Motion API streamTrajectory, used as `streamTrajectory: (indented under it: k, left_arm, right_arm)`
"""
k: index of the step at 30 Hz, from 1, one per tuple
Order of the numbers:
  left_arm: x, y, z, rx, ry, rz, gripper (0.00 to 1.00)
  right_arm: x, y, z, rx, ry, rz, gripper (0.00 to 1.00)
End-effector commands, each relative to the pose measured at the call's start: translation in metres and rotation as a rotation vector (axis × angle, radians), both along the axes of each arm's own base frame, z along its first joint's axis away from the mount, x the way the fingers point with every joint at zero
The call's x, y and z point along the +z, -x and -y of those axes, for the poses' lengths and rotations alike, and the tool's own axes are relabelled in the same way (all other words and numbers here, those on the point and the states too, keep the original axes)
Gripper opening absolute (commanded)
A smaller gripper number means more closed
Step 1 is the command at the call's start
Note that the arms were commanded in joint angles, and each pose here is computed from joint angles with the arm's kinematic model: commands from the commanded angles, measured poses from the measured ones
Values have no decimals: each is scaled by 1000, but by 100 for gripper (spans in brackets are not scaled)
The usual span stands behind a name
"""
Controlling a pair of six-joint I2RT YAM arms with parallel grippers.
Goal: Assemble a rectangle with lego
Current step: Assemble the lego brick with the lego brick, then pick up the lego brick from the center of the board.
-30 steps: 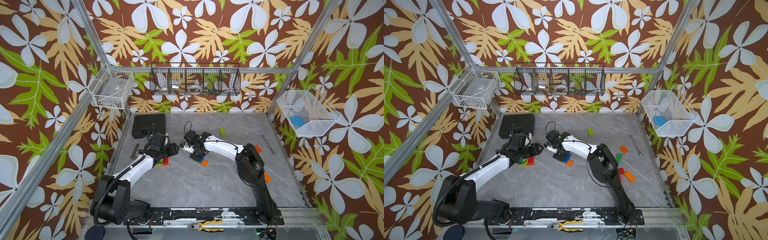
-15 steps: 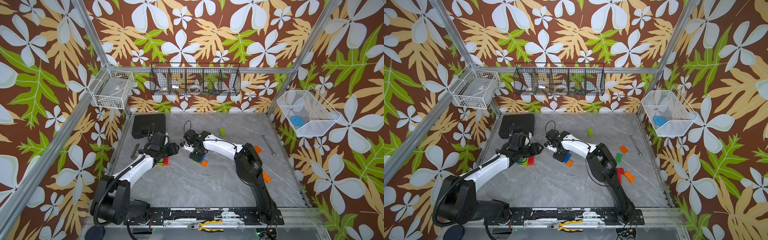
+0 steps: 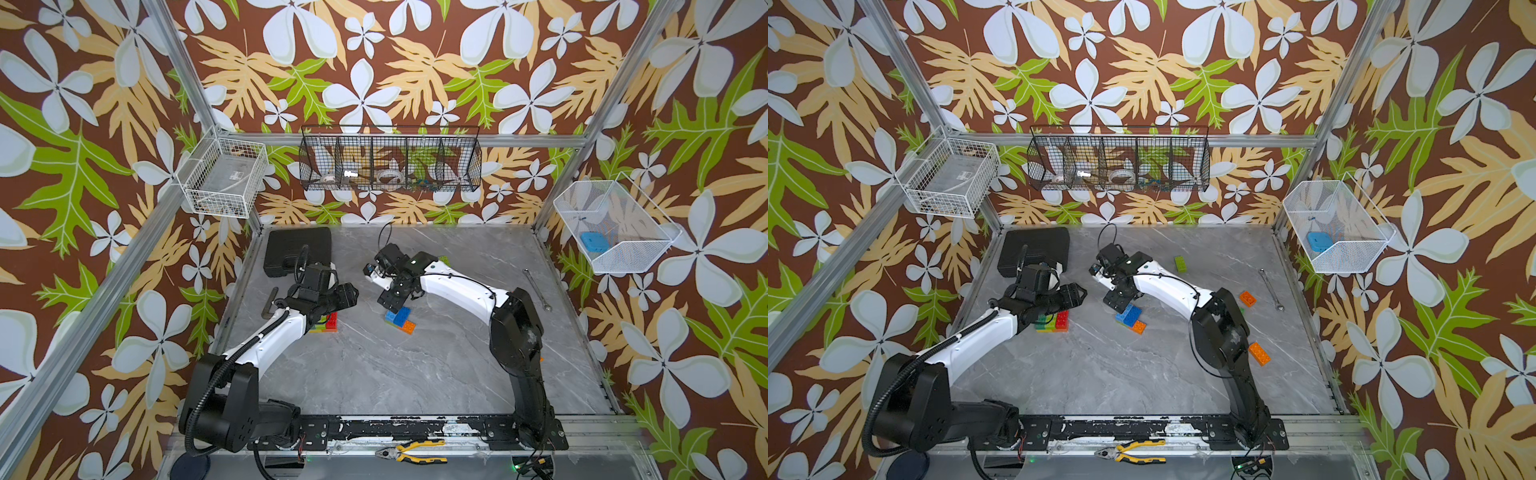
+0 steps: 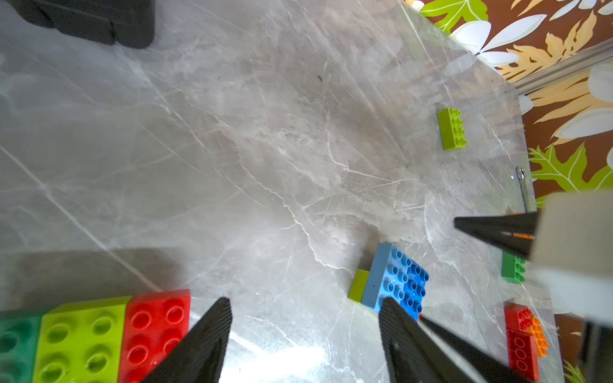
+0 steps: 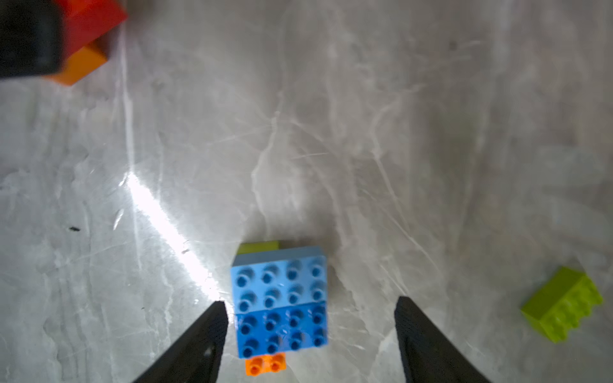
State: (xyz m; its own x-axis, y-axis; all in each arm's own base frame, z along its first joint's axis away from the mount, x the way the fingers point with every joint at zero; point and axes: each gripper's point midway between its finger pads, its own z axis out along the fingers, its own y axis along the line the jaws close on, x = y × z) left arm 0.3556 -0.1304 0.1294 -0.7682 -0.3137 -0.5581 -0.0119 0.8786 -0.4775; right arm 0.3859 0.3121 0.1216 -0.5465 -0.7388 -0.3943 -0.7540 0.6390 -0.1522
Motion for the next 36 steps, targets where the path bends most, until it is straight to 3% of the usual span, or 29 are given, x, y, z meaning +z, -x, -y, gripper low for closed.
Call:
streamTrajectory:
  k: [1,3,6,11,18,24,29,32,36]
  left_arm:
    - [15,-6,2,15,-96,82,82]
    - [20,-4,21,-20,-168,128,86]
    - [19,0,54,-86,-255,172,90]
    - [22,6,99,-165,-196,208,92]
    - [19,10,103,-185,-198,205,91]
    - [15,14,101,-195,-208,196,82]
    - [14,14,104,-202,-191,183,71]
    - [17,14,103,-196,-194,186,68]
    - [22,13,99,-175,-197,204,68]
  right_arm:
    - [24,-61,60,-401,-153,103,74]
    - [21,-89,108,-586,-173,119,72]
    - [10,-120,157,-741,-84,174,71]
    - [-20,-156,171,-806,-26,172,68]
    - [-63,-171,176,-829,15,118,62]
    - [-95,-168,174,-820,-33,25,46]
    - [-101,-153,173,-846,-66,-23,25]
    - [-93,-120,176,-884,-90,-22,20]
    - [-72,-48,176,-940,-123,11,15]
